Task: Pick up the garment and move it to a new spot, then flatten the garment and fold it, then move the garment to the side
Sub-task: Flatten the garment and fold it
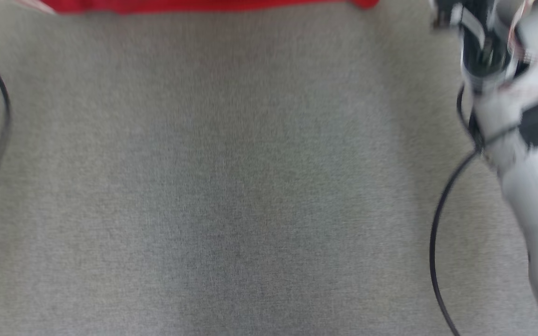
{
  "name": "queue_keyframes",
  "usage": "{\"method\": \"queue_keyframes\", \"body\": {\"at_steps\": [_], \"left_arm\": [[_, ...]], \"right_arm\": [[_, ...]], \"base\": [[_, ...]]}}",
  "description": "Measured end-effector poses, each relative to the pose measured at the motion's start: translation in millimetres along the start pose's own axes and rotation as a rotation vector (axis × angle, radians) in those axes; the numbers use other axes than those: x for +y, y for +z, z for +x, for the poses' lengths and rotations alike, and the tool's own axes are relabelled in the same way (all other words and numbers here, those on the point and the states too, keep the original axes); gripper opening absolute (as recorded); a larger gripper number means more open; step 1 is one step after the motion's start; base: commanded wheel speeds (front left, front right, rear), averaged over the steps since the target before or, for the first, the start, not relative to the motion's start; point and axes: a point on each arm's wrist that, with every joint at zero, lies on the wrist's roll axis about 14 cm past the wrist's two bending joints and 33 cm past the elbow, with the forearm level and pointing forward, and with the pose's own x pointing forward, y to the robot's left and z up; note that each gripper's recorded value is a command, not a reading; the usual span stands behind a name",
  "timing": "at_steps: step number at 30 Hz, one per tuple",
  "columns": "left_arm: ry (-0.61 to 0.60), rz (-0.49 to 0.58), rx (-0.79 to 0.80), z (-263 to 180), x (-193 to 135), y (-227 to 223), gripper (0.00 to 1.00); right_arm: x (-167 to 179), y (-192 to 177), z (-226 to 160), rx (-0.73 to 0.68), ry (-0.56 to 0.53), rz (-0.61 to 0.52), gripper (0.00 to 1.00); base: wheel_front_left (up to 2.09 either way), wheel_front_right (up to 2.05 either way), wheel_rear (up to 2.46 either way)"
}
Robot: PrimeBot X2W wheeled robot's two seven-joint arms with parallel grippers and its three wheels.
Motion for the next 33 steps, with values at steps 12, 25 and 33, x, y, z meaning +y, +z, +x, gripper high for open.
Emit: {"method": "queue_keyframes", "body": {"at_steps": [12,25,33], "left_arm": [[0.134,-0.116,0.025,-121,-36,31,0.00],[0.363,-0.286,0.115,-234,-59,23,0.00],[0.434,-0.279,0.192,-287,-72,10,0.00]], "right_arm": [[25,-44,-115,0.092,0.035,0.087,0.00],[34,-73,-215,0.149,-0.023,0.129,0.00],[33,-93,-265,0.193,-0.094,0.153,0.00]], "base": [[0.00,0.00,0.00],[0.00,0.00,0.00],[0.00,0.00,0.00]]}}
